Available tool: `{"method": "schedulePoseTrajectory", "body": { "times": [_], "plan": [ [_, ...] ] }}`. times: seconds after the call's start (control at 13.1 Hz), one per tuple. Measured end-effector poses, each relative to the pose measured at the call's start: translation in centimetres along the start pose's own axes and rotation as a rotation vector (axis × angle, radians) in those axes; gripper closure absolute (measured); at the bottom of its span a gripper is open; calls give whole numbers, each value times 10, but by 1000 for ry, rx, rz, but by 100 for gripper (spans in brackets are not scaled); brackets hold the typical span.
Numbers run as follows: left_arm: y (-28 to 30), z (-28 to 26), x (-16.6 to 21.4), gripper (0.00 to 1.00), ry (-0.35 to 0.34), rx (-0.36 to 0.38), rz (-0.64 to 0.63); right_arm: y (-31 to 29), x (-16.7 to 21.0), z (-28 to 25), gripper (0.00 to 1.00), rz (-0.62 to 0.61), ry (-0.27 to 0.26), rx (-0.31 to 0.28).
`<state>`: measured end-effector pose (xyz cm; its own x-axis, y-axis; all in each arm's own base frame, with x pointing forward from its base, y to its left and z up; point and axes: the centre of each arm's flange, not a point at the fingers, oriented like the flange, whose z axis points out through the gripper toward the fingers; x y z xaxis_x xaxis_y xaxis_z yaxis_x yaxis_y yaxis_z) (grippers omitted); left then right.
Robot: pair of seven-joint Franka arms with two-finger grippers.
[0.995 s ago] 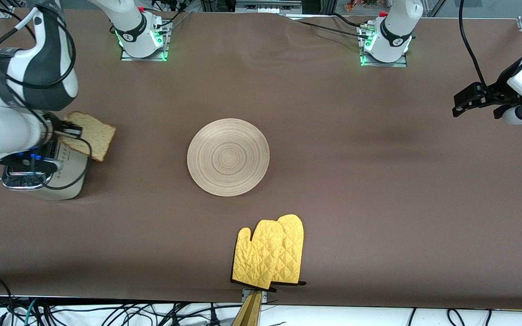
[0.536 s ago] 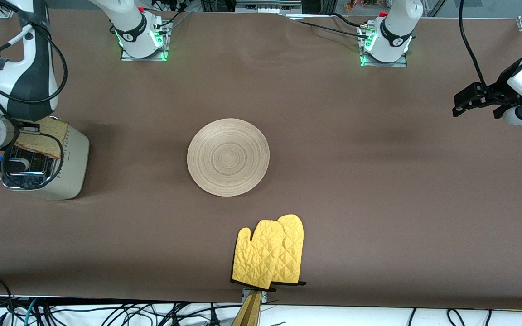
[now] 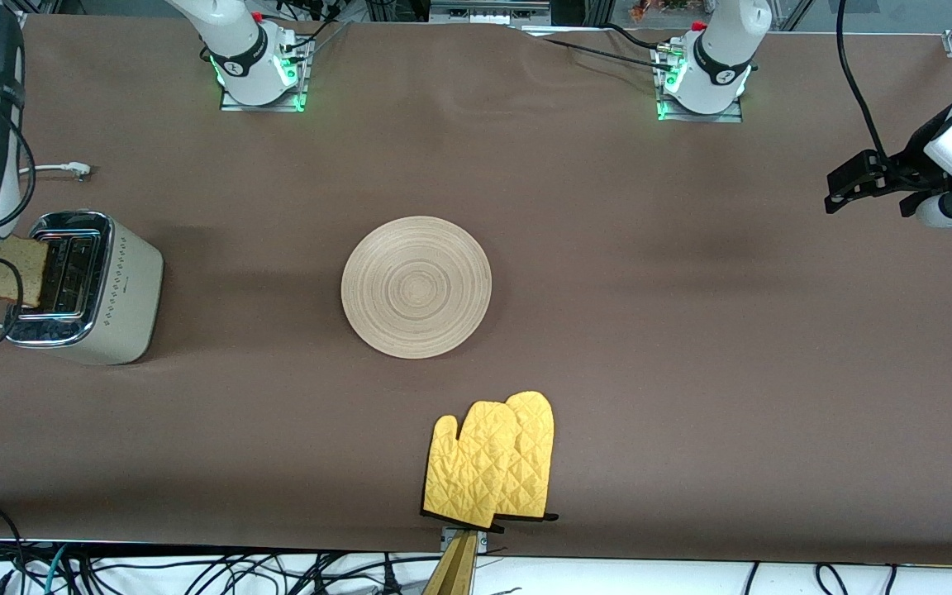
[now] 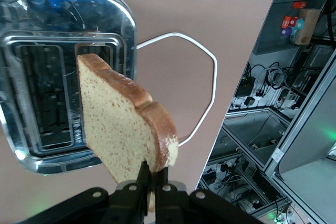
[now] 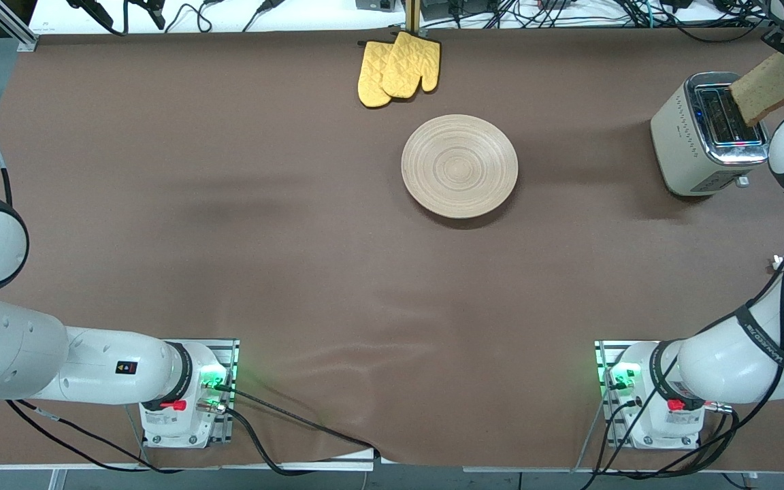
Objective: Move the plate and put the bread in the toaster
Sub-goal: 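Lower the bread into a toaster slot with the right gripper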
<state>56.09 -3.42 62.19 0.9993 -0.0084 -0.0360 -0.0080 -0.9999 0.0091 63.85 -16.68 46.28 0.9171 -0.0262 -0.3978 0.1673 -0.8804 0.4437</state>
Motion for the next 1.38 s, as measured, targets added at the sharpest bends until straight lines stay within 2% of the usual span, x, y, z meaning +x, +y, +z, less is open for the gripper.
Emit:
{"method": "schedulePoseTrajectory", "body": {
  "times": [0.54,1.38],
  "plan": [
    [7,5,2,0,-9,1,13,-1,11,14,93,-7,3,-4],
    [6,5,4,0,-2,0,9,-19,34,34,93,-28,13,41]
  ]
}}
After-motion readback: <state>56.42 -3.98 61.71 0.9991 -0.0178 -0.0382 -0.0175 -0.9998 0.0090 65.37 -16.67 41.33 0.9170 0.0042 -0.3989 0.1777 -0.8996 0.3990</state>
